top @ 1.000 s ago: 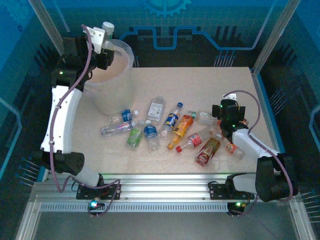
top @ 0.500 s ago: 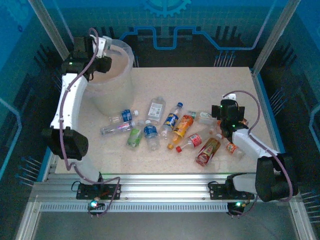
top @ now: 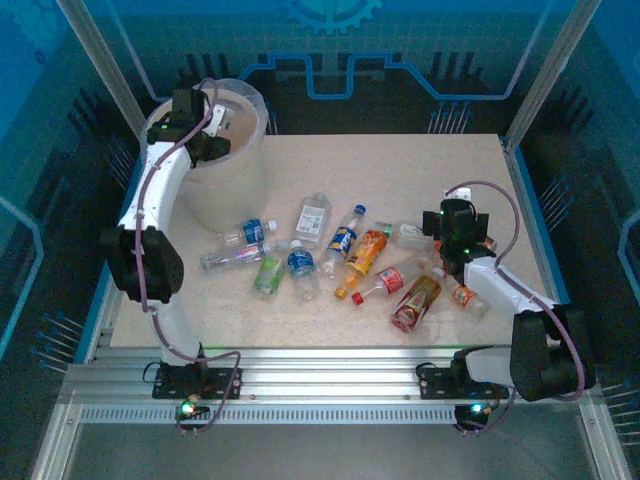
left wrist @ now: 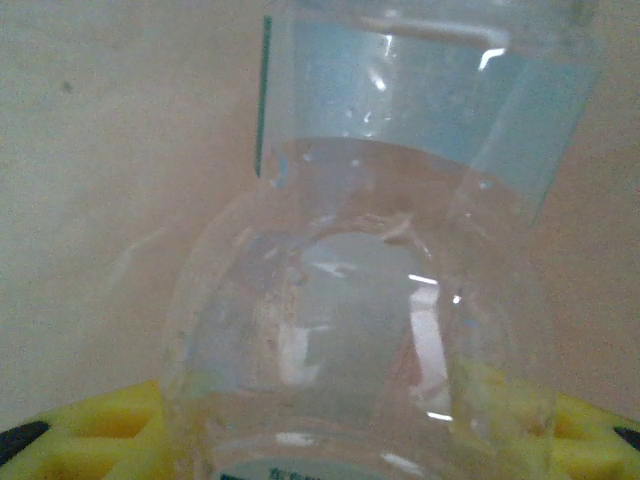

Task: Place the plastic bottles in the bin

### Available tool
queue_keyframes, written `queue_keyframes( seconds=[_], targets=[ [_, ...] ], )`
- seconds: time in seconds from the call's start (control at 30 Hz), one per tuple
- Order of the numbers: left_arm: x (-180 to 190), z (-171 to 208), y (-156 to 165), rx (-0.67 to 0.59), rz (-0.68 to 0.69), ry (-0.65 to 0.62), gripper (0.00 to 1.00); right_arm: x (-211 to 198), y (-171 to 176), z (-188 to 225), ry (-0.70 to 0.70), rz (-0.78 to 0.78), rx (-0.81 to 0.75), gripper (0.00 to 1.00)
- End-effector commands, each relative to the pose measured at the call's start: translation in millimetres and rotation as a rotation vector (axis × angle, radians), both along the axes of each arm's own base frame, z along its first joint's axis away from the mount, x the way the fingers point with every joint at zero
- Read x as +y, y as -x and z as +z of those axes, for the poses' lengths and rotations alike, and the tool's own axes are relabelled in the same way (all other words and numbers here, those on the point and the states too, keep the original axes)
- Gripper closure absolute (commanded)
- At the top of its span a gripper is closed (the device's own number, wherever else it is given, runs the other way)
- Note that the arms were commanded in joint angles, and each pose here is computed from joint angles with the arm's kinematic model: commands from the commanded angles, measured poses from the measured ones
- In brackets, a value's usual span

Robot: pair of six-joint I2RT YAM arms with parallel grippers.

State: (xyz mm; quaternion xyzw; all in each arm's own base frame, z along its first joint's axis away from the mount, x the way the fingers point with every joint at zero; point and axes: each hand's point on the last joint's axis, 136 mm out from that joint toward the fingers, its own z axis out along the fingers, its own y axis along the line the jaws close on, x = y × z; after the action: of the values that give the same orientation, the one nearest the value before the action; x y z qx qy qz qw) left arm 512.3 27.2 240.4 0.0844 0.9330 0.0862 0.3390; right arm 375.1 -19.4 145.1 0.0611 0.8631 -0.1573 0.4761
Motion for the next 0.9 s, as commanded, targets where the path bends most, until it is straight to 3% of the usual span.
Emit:
queue_keyframes(
  seconds=[0.0, 0.2, 0.57, 0.87],
  targets=[
    [9.7, -19.6, 2.9, 0.063, 0.006, -0.031, 0.51, -0.1, -5.9, 7.1, -0.014, -0.005, -0.016, 0.0],
    [10.4, -35.9, 0.4, 0.099, 0.011, -0.028, 0.43, -0.1, -6.1, 7.1, -0.013, -0.004, -0.015, 0.0],
    [11.6, -7.4, 1.1, 0.043, 0.031, -0.027, 0.02, 0.0, -6.5, 8.1, -0.012, -0.002, -0.015, 0.0],
    [9.1, 77.8, 16.1, -0.176, 0.059, 0.01, 0.01, 1.9, -6.2, 11.5, -0.029, 0.003, -0.024, 0.0]
  ],
)
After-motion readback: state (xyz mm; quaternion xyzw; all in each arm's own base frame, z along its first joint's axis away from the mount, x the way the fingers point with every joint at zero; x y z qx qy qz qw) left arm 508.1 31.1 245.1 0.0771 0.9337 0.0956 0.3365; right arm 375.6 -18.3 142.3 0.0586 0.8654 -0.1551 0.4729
